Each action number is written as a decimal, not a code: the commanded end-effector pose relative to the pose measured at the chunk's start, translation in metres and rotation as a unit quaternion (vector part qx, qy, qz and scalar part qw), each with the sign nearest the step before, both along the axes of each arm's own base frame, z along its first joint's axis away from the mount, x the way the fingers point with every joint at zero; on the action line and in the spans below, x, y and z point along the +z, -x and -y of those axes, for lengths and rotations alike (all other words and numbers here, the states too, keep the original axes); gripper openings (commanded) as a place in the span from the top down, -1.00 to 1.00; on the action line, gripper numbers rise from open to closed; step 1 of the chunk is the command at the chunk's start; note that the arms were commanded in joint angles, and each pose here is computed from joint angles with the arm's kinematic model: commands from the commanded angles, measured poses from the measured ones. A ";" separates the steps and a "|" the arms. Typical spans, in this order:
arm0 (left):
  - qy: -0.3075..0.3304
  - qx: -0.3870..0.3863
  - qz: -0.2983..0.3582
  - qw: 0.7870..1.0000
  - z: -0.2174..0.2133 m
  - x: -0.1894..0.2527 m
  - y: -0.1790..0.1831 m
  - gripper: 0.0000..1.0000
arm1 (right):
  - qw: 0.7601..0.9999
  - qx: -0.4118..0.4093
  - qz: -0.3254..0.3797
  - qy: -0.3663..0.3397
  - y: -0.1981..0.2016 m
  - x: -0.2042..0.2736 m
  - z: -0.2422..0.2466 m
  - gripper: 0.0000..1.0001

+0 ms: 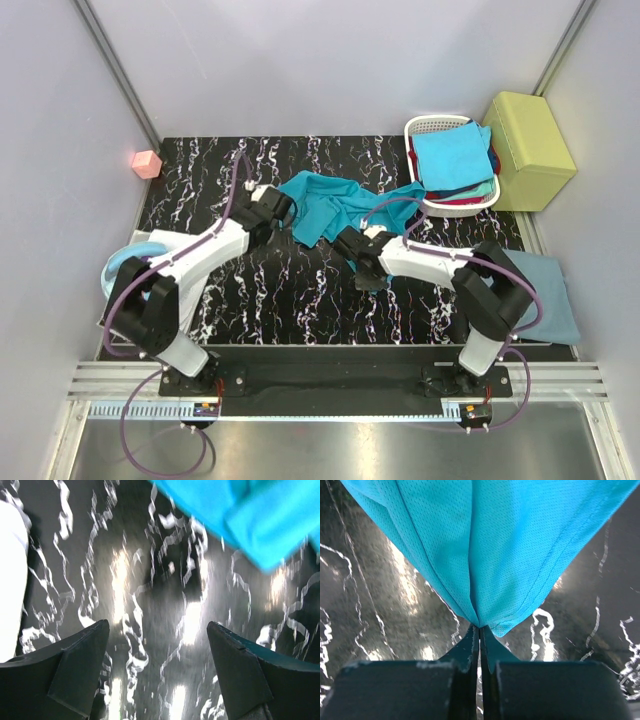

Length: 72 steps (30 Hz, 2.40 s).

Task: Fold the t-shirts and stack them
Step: Flatten out the tshirt

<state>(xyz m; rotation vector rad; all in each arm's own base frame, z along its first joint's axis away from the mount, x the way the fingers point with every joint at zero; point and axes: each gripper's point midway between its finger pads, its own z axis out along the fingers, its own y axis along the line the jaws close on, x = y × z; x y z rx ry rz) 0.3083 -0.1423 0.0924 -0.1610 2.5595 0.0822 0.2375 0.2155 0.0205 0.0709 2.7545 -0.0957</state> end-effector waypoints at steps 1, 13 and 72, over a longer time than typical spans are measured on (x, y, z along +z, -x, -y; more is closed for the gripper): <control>0.024 0.008 0.038 0.999 0.007 0.017 -0.053 -0.70 | 0.999 -0.008 0.032 -0.003 0.001 0.026 0.009 1.00; 0.050 -0.002 -0.009 0.999 0.041 -0.024 -0.100 -0.66 | 0.999 -0.001 0.052 -0.007 0.003 0.050 0.017 1.00; 0.083 0.003 0.287 0.954 -0.006 0.282 -0.040 1.00 | 0.934 -0.007 0.356 -0.038 -0.081 0.328 0.021 1.00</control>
